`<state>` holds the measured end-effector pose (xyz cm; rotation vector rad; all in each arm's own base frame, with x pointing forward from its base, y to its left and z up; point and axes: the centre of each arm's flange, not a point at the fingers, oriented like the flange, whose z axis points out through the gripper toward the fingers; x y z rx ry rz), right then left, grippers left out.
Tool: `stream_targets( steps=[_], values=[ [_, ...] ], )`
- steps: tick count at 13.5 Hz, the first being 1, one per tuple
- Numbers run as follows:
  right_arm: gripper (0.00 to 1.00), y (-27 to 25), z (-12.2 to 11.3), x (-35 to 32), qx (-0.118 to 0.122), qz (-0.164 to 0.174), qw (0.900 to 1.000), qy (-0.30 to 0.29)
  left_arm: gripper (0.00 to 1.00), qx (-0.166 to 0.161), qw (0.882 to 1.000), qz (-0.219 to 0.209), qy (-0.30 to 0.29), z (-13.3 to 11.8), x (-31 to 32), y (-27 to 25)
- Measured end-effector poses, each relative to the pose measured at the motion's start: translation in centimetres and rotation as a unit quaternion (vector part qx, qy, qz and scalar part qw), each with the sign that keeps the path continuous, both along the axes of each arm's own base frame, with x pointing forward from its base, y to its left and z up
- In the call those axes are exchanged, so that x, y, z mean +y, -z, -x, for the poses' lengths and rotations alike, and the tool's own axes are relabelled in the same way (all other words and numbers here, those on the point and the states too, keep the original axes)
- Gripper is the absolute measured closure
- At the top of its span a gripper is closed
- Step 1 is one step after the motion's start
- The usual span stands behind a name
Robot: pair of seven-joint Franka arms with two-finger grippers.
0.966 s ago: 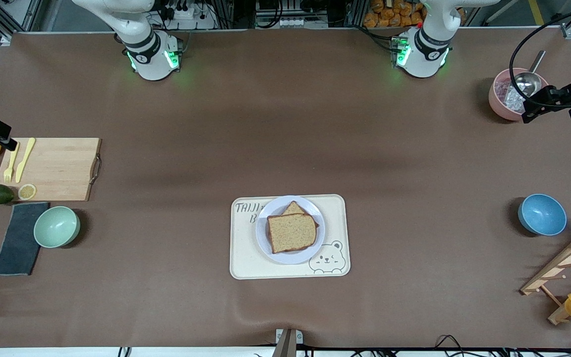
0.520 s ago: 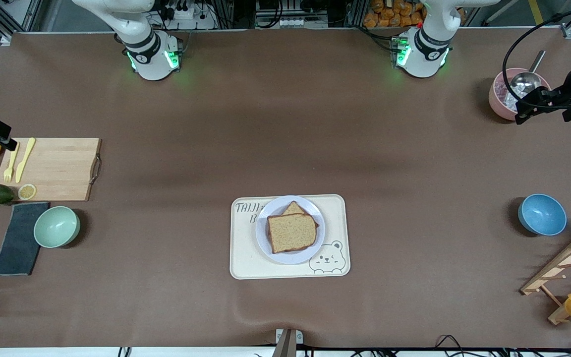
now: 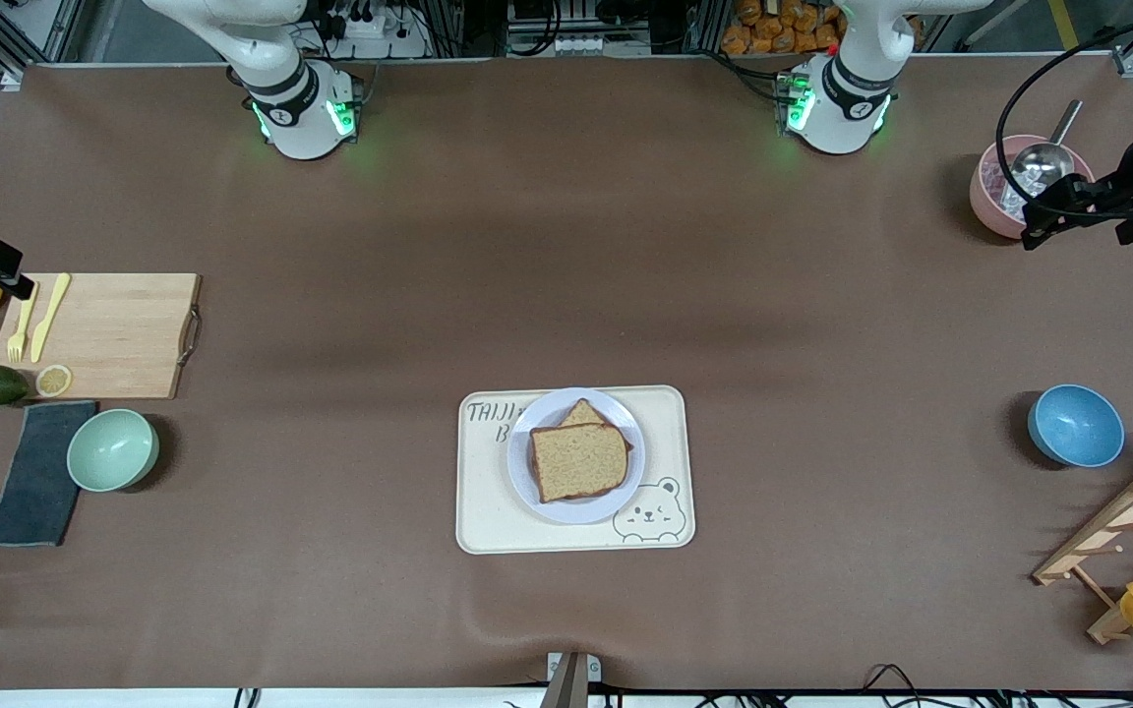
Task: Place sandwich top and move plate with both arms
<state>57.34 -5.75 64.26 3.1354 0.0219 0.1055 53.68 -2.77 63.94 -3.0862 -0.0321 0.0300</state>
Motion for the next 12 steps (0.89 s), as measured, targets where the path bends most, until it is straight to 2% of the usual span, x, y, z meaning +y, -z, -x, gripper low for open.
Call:
stream_targets(
  steps=[12],
  values=[
    [0.0,0.2,-0.1,-0.3,0.002,0.0,1.0,0.002,0.0,0.012,1.0,0.003,0.007,0.3,-0.8,0.2]
  ],
)
